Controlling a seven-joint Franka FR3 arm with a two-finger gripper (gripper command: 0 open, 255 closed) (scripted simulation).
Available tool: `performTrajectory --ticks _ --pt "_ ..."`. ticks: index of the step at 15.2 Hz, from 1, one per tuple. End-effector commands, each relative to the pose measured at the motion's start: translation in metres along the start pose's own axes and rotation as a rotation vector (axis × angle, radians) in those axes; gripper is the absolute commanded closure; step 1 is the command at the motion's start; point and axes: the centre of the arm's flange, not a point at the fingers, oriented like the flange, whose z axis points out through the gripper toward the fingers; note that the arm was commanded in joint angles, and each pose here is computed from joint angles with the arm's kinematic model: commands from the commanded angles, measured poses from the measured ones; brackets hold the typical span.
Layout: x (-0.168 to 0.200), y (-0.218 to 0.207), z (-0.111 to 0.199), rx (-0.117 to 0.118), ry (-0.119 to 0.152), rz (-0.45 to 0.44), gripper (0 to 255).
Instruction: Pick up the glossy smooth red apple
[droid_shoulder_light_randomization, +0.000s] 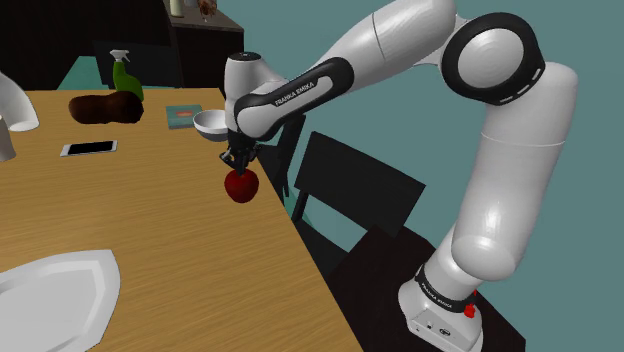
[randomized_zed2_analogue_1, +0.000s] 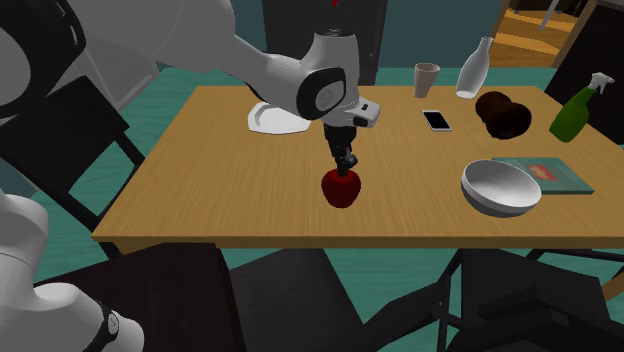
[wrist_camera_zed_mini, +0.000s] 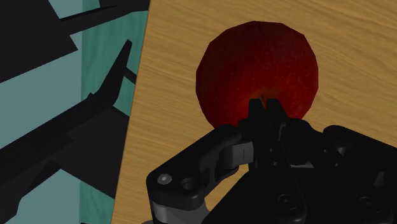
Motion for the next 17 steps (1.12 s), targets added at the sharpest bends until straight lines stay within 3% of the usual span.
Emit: performTrajectory --ticks 1,17 --pt "0.000 0.000 -0.004 -0.001 -0.003 0.000 255" --pt "0.009 0.001 -0.079 -0.001 -0.003 0.000 255"
